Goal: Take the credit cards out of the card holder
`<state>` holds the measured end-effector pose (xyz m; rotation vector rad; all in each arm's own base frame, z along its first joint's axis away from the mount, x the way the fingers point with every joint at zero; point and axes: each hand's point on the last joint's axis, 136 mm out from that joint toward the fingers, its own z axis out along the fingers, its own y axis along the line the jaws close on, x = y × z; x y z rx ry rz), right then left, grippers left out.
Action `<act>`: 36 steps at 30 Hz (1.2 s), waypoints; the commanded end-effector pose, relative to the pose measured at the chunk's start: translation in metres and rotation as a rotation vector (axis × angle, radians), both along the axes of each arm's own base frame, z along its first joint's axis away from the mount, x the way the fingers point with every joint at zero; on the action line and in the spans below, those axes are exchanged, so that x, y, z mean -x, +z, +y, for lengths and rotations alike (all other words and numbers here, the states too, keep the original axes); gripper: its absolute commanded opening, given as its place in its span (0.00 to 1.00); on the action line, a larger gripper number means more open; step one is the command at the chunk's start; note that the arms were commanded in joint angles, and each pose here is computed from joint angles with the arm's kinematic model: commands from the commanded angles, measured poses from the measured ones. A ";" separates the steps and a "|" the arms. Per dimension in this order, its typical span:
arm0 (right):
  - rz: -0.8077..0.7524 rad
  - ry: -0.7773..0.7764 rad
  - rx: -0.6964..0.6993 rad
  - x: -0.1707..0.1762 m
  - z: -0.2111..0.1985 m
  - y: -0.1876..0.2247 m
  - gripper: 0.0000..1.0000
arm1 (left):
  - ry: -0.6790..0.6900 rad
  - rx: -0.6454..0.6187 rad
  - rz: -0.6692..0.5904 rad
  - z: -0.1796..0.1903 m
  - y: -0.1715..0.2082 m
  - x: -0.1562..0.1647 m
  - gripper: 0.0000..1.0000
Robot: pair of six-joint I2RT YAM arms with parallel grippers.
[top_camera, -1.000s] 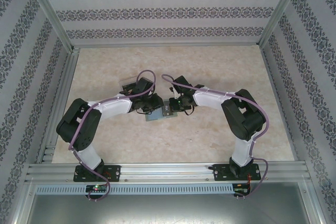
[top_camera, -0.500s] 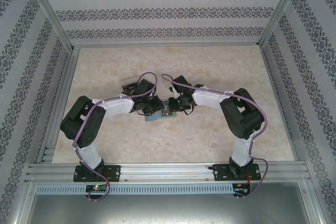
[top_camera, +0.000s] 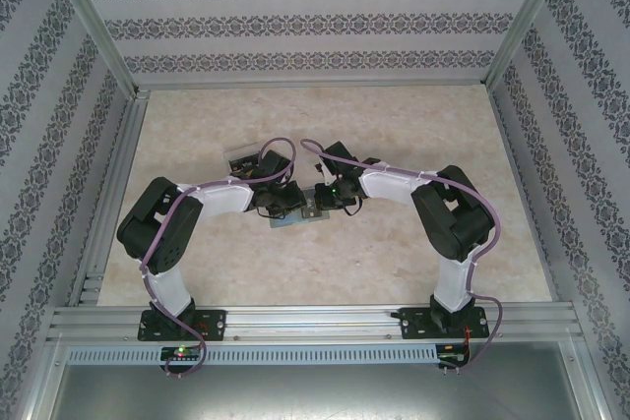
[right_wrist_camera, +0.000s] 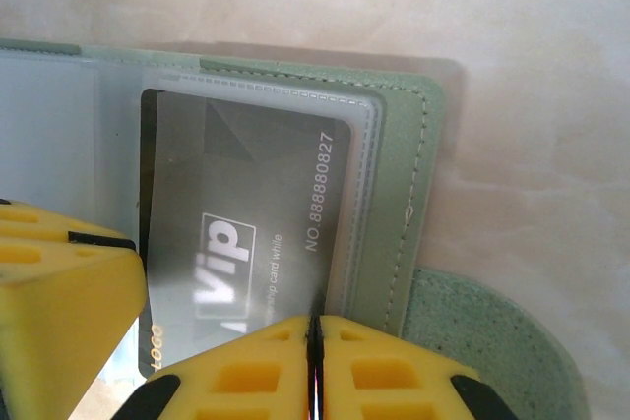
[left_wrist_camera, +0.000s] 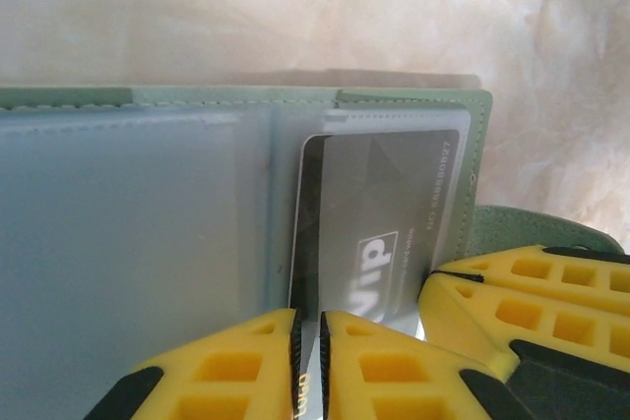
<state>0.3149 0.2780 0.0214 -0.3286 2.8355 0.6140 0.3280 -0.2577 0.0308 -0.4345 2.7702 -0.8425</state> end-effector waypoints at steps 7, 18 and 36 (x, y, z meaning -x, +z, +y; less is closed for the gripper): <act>0.033 0.007 0.015 0.008 0.003 -0.008 0.13 | 0.010 -0.042 0.027 0.007 -0.012 0.007 0.14; 0.035 0.012 0.011 0.009 0.005 -0.008 0.13 | -0.004 -0.014 0.042 0.001 -0.017 0.007 0.16; 0.043 0.030 -0.013 0.011 0.013 -0.008 0.13 | 0.009 0.015 0.016 0.004 -0.008 0.007 0.00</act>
